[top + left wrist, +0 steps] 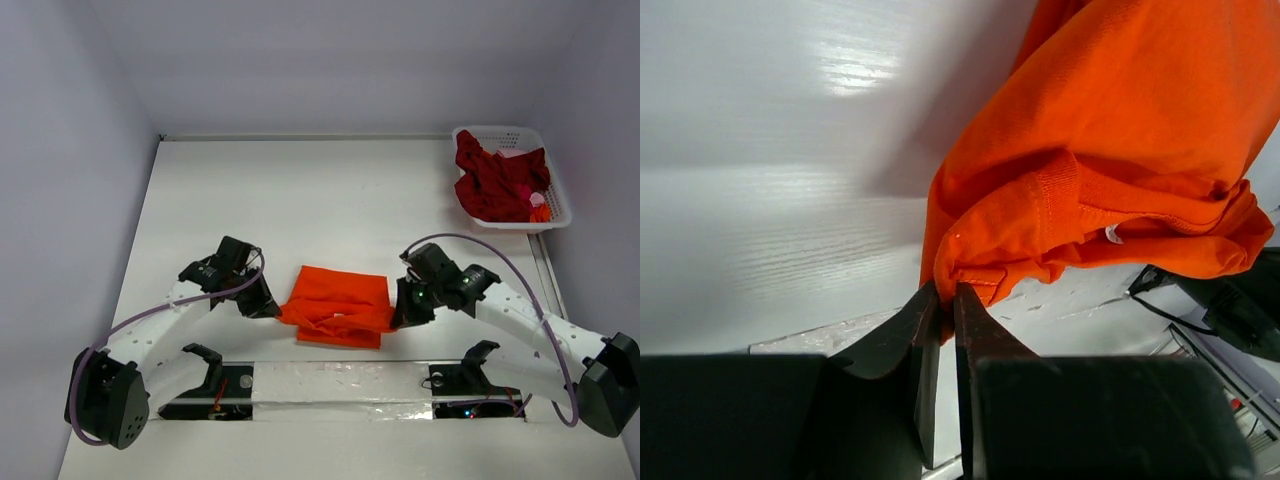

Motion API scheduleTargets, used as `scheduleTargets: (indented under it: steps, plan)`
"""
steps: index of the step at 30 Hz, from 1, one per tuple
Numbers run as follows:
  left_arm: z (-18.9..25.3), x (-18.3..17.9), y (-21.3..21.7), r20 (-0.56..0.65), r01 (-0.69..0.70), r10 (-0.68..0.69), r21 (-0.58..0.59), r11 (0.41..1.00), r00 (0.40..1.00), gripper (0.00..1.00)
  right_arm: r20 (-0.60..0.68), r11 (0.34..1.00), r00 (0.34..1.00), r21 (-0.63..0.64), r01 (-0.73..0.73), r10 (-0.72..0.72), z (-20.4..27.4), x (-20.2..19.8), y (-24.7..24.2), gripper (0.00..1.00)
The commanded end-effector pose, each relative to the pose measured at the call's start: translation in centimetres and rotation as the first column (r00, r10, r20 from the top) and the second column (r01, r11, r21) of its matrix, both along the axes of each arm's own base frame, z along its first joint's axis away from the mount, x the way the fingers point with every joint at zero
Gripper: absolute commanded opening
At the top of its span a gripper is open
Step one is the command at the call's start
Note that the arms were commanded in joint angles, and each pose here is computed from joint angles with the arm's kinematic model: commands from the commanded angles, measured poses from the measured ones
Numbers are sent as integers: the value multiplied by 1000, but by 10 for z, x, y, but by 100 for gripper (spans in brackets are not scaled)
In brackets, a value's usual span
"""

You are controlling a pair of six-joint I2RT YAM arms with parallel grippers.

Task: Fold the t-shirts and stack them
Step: Fold the long partially folded tshirt into a neat square, then smooth out wrinkles on the folded tshirt

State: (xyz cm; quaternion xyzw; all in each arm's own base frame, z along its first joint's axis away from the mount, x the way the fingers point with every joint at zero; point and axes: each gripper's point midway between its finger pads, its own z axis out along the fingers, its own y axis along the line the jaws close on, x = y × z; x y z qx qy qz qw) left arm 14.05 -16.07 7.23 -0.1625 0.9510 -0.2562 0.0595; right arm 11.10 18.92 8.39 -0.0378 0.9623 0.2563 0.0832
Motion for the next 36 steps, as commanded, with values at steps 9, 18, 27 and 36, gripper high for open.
scheduleTargets:
  steps: [9,18,27,36]
  plan:
    - [9,-13,0,-34,52,-51,40,998,998,40,-43,997,996,-25,-73,72,5,-27,6,71]
    - [55,-5,-1,37,56,-58,43,997,998,56,29,998,999,-39,-44,45,37,-28,-9,70]
    - [50,41,-33,141,28,-24,-32,999,990,0,57,997,996,-45,-62,65,23,13,30,0]
    - [41,75,-61,177,52,-47,-25,998,983,0,57,996,995,-32,-81,83,6,49,71,0]
